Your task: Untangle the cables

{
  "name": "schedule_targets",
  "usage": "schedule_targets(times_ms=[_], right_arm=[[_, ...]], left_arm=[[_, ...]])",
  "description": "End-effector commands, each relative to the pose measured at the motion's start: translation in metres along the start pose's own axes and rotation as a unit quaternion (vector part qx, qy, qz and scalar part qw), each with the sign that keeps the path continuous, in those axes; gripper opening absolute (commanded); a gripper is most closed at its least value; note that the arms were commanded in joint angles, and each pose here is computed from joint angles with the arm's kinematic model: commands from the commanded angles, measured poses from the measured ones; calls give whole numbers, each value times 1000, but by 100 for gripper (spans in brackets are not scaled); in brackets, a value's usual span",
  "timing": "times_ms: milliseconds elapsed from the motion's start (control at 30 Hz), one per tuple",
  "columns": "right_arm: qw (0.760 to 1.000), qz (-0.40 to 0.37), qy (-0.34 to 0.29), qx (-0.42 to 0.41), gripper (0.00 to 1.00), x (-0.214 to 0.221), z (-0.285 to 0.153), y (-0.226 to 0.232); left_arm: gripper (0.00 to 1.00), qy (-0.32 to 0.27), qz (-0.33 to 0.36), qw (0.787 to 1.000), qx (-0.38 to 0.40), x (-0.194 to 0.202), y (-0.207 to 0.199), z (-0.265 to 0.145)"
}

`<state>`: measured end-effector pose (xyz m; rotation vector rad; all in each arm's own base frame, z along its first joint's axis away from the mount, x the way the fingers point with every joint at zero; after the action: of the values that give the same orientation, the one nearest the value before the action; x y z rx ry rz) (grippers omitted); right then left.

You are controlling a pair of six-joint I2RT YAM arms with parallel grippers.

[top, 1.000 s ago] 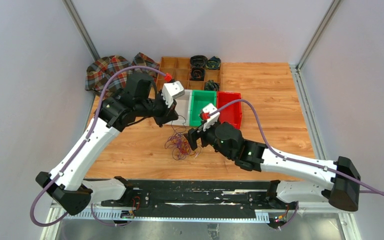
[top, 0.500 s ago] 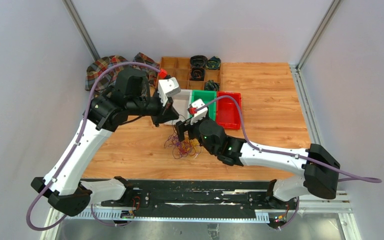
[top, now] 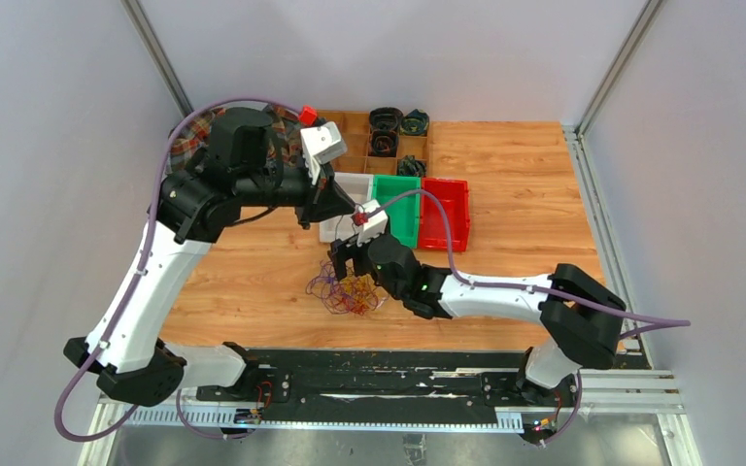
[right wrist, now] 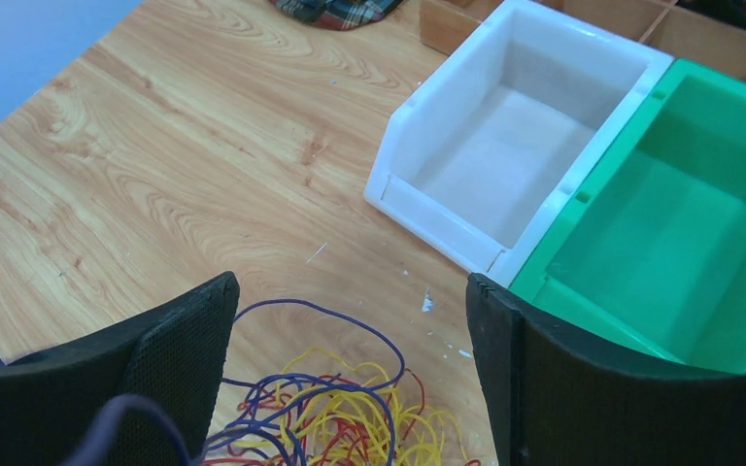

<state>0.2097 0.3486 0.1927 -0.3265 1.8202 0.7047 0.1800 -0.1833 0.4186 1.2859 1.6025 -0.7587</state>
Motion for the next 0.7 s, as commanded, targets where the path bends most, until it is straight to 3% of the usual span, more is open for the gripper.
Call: schedule_targets(times_ms=[0, 300, 667], right_arm=[[999, 36, -24, -13, 86, -15, 11, 5], [999, 31, 17, -1, 91, -2, 22, 5], [999, 21, 37, 3, 83, 11, 21, 0]], left_arm=[[0, -30, 2, 1000, 7, -22, -8, -12], [0, -51, 19, 998, -32, -44, -6, -31], [0, -84, 46, 993, -75, -66, -10, -56]])
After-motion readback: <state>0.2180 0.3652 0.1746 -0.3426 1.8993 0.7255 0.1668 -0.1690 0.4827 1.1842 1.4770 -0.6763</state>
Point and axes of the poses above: each gripper's point midway between its finger pads, its own z axis out along the fingers, its own y axis along the line the jaws close on, x = y × z, the point moved 7 cm from there along -z, back along the fingers, and after that the axes turned 11 degrees about z, right-handed, at the moved point
